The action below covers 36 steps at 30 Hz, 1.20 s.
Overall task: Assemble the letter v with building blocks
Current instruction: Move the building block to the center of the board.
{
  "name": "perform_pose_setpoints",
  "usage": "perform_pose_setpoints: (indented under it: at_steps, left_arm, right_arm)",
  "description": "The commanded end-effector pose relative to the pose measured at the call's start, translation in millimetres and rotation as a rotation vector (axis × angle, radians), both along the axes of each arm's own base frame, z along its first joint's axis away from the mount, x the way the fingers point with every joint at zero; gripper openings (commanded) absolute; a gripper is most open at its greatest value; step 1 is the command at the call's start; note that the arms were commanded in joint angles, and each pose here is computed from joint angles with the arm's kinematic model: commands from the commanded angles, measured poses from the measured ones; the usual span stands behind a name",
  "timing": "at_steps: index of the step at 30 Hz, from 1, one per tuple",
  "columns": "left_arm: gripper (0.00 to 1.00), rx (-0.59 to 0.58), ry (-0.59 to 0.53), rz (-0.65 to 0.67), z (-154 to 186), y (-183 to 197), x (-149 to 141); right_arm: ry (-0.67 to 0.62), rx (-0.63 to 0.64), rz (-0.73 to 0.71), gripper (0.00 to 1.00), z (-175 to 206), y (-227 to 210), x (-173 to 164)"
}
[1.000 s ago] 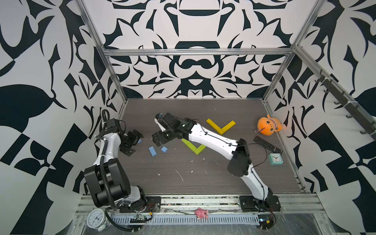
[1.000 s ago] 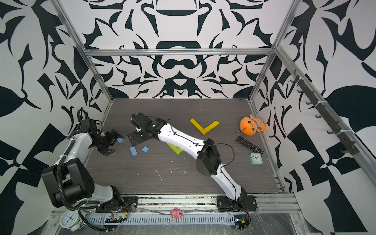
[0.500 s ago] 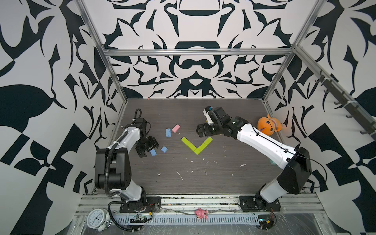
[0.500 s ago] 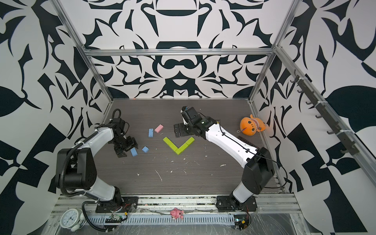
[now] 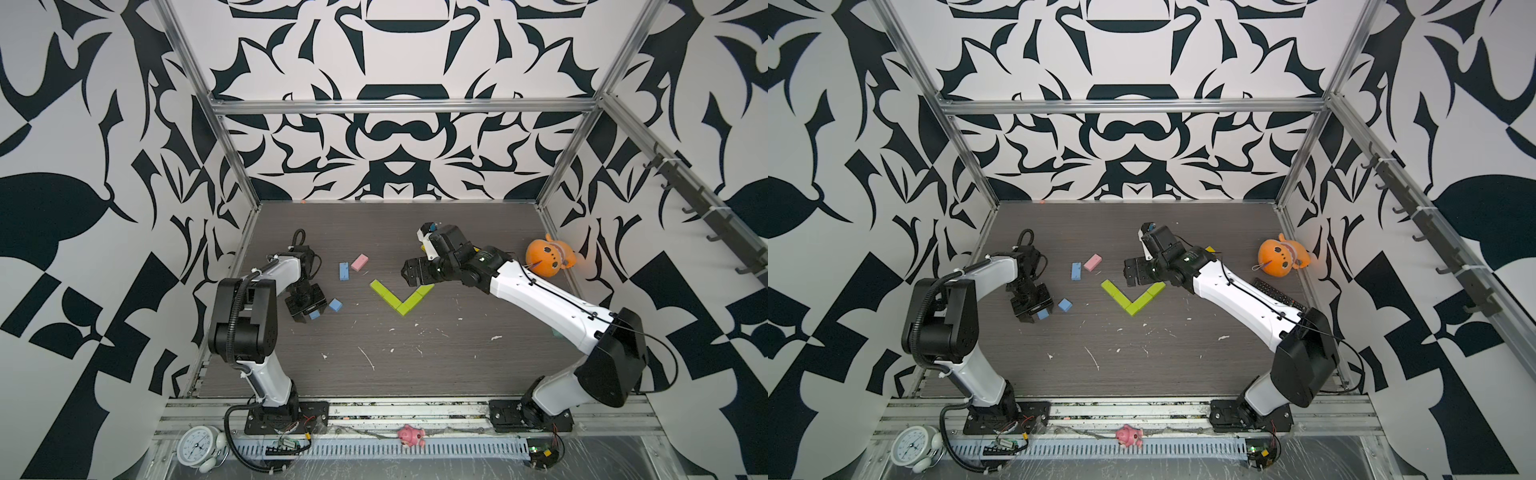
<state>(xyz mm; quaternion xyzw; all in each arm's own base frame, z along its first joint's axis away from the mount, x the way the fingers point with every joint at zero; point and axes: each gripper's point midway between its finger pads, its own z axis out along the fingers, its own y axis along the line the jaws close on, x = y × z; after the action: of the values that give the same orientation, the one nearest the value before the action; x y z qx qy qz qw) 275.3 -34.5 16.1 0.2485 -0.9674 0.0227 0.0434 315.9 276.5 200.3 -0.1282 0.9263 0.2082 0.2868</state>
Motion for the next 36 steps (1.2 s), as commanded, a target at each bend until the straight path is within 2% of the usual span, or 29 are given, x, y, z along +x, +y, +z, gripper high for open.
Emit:
perform_pose_setpoints:
  at_steps: [1,8,14,19,28,36]
  left_arm:
    - [0.5,0.033,0.015,0.005,-3,5,3]
    - [0.32,0.05,-0.009,0.027,-4,14,15]
    - [0.27,0.036,-0.034,0.075,1,32,30]
    - [0.26,-0.001,-0.052,0.137,2,47,38]
    - [0.26,-0.004,-0.044,0.163,-1,58,45]
    - [0.26,-0.006,-0.038,0.183,-6,65,45]
  right_arm:
    - [-0.03,0.045,-0.011,0.99,14,1,0]
    - [-0.023,0.045,-0.016,0.99,14,2,0]
    - [-0.002,0.043,-0.019,0.99,8,3,-1]
    - [0.018,0.067,-0.017,0.99,4,9,0]
    - [0.018,0.066,0.009,0.99,2,21,1]
    - [-0.06,0.051,0.183,0.99,11,66,-19]
